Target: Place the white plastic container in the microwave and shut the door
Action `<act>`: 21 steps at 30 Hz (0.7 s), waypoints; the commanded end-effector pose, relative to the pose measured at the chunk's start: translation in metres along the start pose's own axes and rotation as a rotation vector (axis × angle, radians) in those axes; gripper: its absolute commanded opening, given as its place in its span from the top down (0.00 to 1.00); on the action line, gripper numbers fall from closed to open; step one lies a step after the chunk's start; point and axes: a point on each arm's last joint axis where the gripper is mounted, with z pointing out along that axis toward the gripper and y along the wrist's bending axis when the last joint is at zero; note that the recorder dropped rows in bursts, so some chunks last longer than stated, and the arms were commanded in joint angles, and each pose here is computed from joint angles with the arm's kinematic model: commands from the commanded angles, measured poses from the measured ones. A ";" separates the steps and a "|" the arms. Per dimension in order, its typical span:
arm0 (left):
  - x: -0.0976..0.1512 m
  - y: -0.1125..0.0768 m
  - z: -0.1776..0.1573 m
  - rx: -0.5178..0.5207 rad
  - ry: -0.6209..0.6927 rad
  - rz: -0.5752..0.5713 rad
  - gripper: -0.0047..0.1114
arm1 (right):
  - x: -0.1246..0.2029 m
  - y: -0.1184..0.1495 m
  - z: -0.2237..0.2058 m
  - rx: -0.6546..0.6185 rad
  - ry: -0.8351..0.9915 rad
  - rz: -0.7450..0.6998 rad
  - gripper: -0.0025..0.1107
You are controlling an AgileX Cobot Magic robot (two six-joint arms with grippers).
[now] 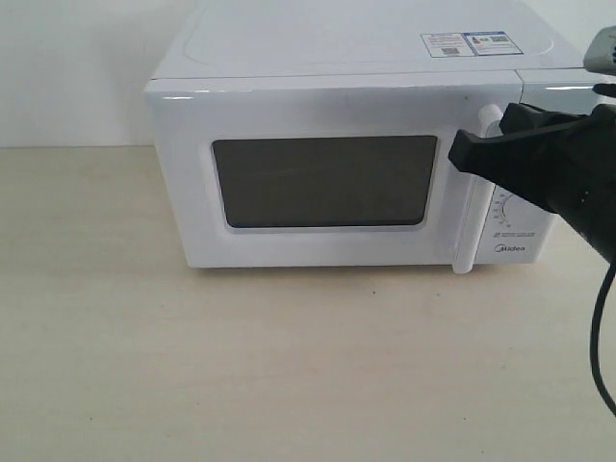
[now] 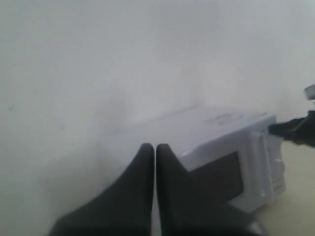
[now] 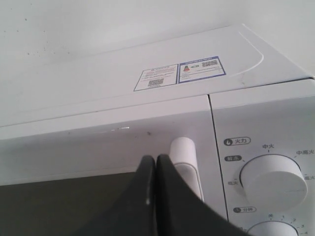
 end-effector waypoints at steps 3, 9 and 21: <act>0.023 0.015 -0.006 -0.223 0.213 -0.219 0.93 | -0.001 -0.003 -0.001 0.009 -0.009 -0.003 0.98; 0.050 0.011 0.016 -0.188 0.173 -0.254 0.93 | -0.001 -0.003 -0.001 0.009 -0.007 -0.005 0.98; 0.159 0.005 0.048 -0.225 0.198 -0.407 0.93 | -0.001 -0.003 -0.001 0.008 -0.007 -0.005 0.98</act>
